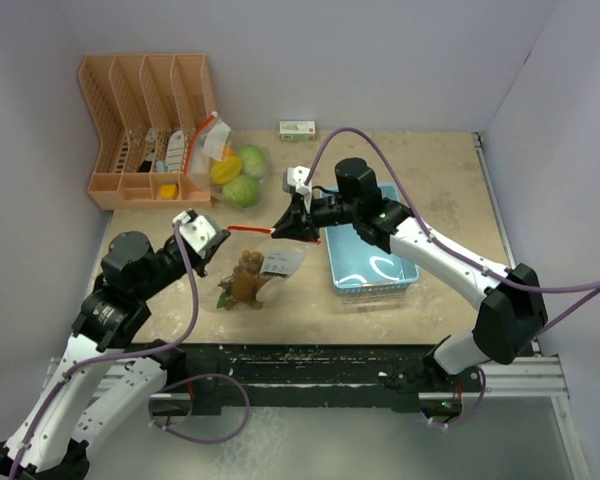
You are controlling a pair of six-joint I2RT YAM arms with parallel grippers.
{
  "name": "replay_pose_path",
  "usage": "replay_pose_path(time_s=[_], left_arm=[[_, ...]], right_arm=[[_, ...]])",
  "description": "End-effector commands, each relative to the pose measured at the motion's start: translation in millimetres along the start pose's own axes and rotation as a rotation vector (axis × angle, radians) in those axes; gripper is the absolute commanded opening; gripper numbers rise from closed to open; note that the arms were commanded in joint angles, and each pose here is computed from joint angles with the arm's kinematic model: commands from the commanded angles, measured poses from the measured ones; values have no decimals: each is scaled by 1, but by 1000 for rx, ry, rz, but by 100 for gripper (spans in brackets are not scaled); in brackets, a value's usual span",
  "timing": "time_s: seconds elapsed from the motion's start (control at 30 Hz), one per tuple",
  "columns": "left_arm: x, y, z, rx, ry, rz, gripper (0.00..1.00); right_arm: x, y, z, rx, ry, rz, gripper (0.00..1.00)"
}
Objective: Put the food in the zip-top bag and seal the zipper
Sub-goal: Zip the zipper food storage bag, then place the zipper food storage bag at the center of the board.
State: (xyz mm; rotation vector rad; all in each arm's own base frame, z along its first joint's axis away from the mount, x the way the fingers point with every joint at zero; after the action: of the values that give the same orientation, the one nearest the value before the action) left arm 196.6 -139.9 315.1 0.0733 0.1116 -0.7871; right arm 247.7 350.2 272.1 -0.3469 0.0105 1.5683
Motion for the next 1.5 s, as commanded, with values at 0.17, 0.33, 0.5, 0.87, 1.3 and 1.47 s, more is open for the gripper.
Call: replay_pose_path(time_s=[0.17,0.33,0.5,0.87,1.3,1.47], left_arm=[[-29,59,55,15,-222,412,0],[-40,84,44,-26,-206,598,0],[-47,94,37,-51,-193,682,0],[-52,95,35,-76,-194,706,0],[-26,90,20,-159,-138,639,47],[1,75,8,-237,0,516,99]], right_arm=[[-26,-12,-25,77,99,-135,0],[-33,-16,-40,113,170,-188,0],[-39,-18,-56,144,242,-240,0],[-43,-30,-96,213,392,-320,0],[-58,-59,-76,257,365,-526,100],[-68,-72,-58,305,324,-637,99]])
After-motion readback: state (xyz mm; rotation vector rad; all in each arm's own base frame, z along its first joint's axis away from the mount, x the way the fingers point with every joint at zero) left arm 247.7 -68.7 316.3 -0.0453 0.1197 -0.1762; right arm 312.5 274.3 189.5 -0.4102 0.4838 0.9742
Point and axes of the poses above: each gripper's point midway between its finger pads, its own x axis out along the fingers, its own y axis along the line the jaws close on, z = x × y, the point moved 2 cm from there along -x, back along the fingers, and after that the axes turned 13 degrees about -x, right-handed, at the moved point
